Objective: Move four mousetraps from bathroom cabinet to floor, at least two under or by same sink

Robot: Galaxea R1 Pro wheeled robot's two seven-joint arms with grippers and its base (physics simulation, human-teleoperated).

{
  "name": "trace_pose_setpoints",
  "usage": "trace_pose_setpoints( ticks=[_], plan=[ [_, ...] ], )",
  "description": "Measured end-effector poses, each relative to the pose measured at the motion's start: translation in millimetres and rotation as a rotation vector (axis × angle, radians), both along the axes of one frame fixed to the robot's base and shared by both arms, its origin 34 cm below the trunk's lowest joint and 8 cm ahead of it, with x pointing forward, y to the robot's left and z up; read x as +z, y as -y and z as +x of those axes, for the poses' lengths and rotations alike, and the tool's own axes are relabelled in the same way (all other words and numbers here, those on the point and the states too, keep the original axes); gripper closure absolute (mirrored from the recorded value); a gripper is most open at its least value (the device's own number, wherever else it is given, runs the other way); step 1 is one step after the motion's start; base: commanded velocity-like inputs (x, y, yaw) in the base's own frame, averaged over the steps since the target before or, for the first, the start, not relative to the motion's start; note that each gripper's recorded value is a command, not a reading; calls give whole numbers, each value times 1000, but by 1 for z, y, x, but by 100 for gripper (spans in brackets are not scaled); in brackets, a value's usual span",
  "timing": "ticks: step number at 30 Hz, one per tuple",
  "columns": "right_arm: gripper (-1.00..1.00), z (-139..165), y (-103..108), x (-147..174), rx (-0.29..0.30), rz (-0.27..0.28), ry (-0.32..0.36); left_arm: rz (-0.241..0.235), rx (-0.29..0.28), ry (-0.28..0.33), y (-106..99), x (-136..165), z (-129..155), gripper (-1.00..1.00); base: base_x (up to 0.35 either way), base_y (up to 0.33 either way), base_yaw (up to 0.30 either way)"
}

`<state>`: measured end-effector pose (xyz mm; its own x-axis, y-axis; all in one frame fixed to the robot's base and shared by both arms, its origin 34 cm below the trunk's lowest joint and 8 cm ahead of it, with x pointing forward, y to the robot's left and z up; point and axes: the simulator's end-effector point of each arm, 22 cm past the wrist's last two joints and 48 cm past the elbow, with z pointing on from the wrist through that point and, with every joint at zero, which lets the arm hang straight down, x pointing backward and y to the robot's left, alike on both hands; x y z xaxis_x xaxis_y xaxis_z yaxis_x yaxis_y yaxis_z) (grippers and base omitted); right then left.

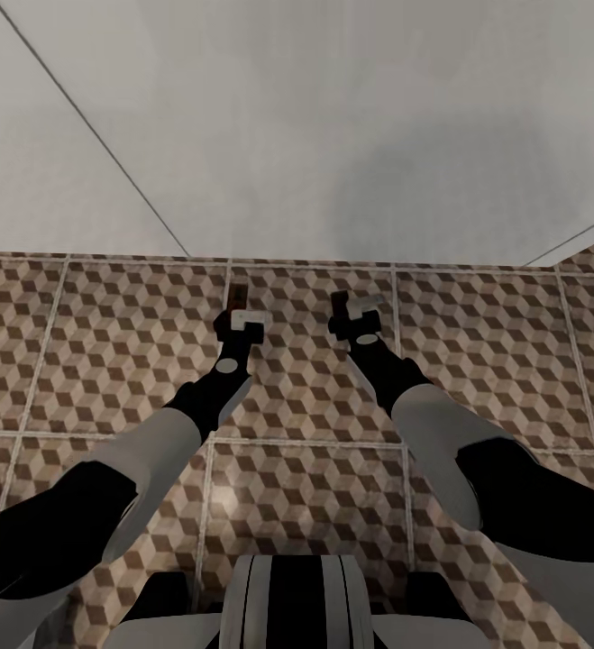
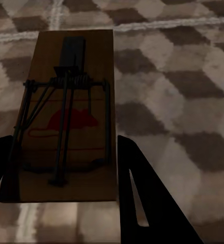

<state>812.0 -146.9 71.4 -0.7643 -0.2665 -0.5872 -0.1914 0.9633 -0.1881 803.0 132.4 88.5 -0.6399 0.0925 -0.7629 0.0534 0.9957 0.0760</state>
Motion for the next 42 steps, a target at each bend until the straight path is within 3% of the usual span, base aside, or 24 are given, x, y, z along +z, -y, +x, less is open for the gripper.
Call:
trace_pose_setpoints(
  ticks=[18, 27, 35, 42],
  plan=[
    [100, -3, 0, -3, 2, -4, -30, 4, -4, -28, -1, -10, -13, 100, 0, 0, 0],
    [100, 7, -27, 6, 61, 105, 23, 8, -6, -37, -2, -13, -16, 100, 0, 0, 0],
    [100, 17, -35, 16, 77, 143, 86, 7, -6, -39, -2, -13, -17, 100, 0, 0, 0],
    [100, 15, -36, 14, 80, 145, 87, 7, -7, -39, -2, -13, -17, 100, 24, 0, 0]
  ],
)
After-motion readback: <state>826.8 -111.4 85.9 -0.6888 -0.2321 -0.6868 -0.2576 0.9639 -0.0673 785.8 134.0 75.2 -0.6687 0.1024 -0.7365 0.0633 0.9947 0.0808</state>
